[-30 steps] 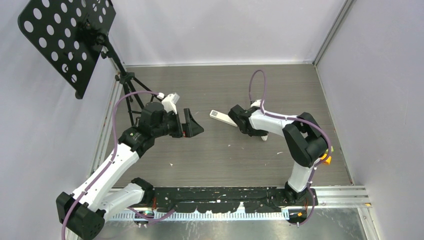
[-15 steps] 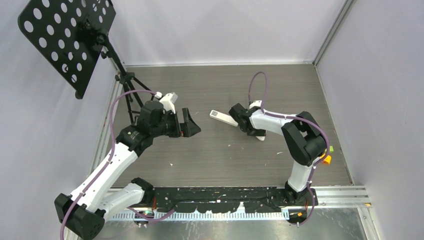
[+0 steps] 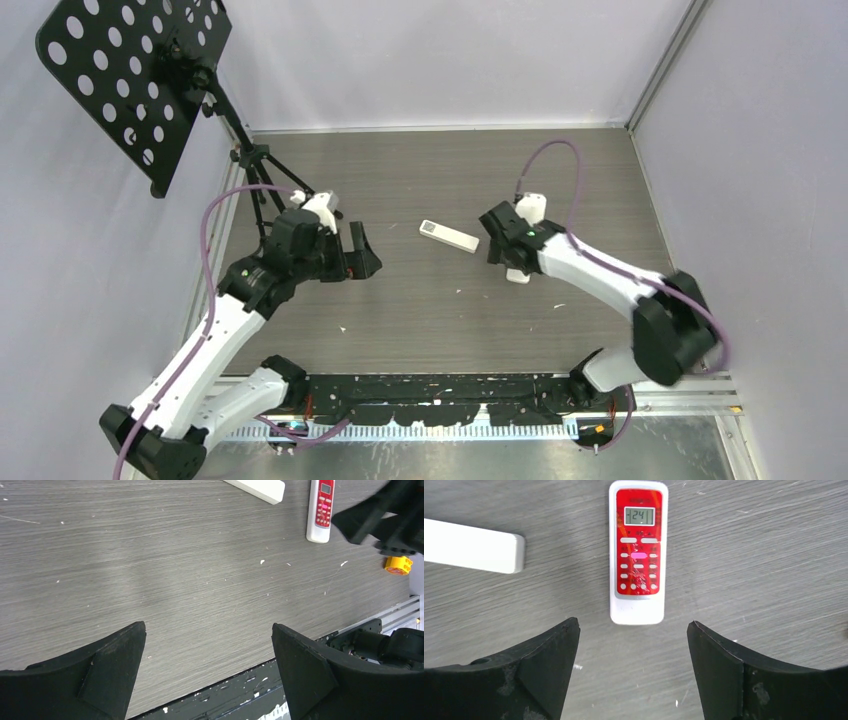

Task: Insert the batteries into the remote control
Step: Place the remote control at the center of the board, then reset both arms

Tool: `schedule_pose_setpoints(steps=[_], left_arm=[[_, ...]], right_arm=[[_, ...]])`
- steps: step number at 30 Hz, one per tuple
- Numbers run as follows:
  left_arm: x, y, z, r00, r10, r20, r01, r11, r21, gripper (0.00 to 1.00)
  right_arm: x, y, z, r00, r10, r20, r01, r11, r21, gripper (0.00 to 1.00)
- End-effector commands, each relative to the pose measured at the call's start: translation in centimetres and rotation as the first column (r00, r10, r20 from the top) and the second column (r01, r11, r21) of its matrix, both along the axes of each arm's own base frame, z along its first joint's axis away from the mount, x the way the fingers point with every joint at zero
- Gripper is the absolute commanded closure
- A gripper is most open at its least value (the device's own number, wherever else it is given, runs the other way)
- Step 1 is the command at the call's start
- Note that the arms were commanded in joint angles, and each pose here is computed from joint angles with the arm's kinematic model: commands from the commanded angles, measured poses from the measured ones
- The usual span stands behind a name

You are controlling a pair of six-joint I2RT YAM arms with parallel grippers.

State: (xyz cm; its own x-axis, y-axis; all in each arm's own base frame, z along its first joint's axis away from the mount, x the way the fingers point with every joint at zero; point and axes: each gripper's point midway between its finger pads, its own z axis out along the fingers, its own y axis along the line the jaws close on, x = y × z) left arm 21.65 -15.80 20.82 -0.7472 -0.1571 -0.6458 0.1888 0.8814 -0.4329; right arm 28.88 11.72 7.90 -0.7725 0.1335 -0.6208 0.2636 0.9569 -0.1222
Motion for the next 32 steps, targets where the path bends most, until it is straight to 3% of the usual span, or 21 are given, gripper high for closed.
schedule_pose_setpoints(steps=[1,6,13,16,24,32], left_arm=[[-0.6,1.7,2.5,0.994,0.045,0.096,-0.046,0.999,0.000,0.00],[-1.7,3.9,4.1,0.976,0.107,0.190,-0.109,0.994,-0.002,0.00],[-3.9,9.1,5.9,0.895,0.251,0.368,-0.266,0.964,-0.010,0.00],[-4.8,9.9,6.9,0.868,0.267,0.418,-0.275,0.960,-0.043,0.00],[-6.2,11.6,8.4,0.838,0.286,0.465,-0.303,0.952,-0.040,0.00],[-7.1,12.3,8.7,0.826,0.294,0.481,-0.311,0.949,-0.046,0.00]], right_arm=[[-1.4,-1.2,5.2,0.987,-0.008,0.158,-0.008,0.995,0.096,0.15],[-4.7,-5.6,12.2,0.924,-0.094,0.371,0.036,0.986,0.162,0.13],[-10.9,-13.3,22.5,0.749,-0.220,0.625,0.086,0.968,0.237,0.11],[-13.1,-16.3,25.5,0.690,-0.276,0.669,0.149,0.959,0.242,0.11],[-15.8,-18.6,29.3,0.601,-0.280,0.749,0.108,0.957,0.271,0.09],[-16.7,-19.7,30.4,0.584,-0.272,0.765,0.118,0.961,0.252,0.09]])
